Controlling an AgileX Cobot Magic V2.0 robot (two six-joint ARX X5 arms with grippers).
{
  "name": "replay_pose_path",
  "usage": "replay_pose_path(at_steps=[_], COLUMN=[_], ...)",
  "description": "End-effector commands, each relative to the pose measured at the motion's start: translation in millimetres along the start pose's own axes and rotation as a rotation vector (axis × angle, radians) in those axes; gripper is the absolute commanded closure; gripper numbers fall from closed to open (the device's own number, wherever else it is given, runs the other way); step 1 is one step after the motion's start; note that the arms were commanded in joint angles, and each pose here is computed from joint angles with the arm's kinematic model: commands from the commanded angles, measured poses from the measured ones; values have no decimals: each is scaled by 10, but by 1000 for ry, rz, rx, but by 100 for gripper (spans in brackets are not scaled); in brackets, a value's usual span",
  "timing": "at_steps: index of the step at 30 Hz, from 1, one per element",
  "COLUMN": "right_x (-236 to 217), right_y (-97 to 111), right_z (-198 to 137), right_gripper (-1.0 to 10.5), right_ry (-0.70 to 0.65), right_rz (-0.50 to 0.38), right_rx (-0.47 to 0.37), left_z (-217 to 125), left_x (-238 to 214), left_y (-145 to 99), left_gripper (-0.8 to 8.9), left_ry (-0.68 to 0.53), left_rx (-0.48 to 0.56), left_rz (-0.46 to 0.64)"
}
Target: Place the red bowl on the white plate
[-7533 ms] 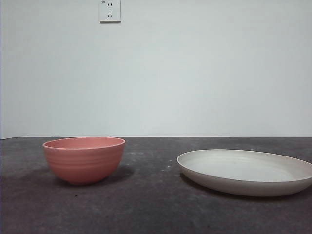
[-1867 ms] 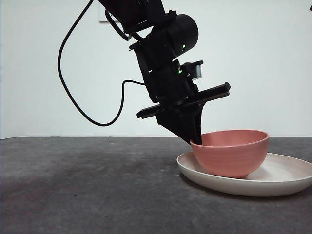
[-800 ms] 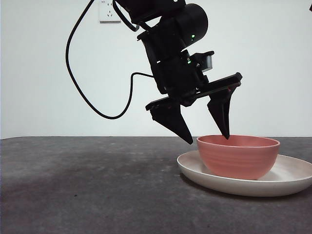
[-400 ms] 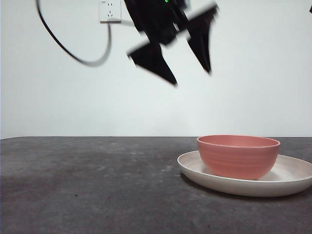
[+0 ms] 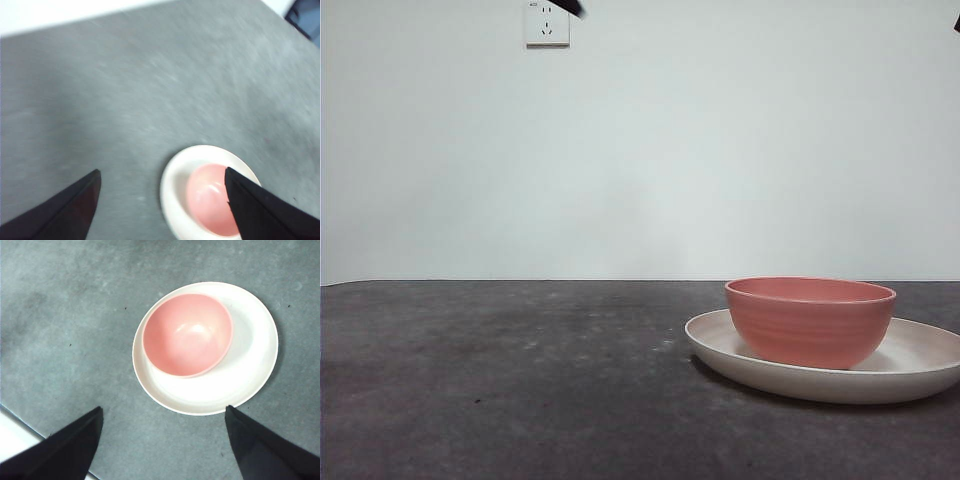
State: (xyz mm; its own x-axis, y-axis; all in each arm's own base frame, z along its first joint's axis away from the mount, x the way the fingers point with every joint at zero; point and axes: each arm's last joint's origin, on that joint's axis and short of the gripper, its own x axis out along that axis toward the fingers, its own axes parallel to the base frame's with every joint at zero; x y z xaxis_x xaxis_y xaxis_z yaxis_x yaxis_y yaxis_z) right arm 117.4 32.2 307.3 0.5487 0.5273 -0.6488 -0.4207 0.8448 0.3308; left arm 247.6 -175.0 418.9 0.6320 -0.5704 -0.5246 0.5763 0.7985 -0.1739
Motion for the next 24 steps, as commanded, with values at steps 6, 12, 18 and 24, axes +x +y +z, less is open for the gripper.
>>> replay_pose_path(at_steps=[6,12,18,24], right_x=[-36,-36,-36,-35], right_y=[22,22,22,22], right_z=[53,52,47,40], right_gripper=[557,558,558,557], right_ry=[-24,-23,-18,-12], right_rz=[2,3,4,4], right_rx=[0,0,6,13], left_z=[-496,-1039,-1413,-1479], left_x=[-329,-446,-483,-479], left_y=[119,147,160,131], left_gripper=[413,445,443,443], left_ry=[29,98,154,171], left_rx=[26,22,0,0], left_rz=[17,-69,-152,-251])
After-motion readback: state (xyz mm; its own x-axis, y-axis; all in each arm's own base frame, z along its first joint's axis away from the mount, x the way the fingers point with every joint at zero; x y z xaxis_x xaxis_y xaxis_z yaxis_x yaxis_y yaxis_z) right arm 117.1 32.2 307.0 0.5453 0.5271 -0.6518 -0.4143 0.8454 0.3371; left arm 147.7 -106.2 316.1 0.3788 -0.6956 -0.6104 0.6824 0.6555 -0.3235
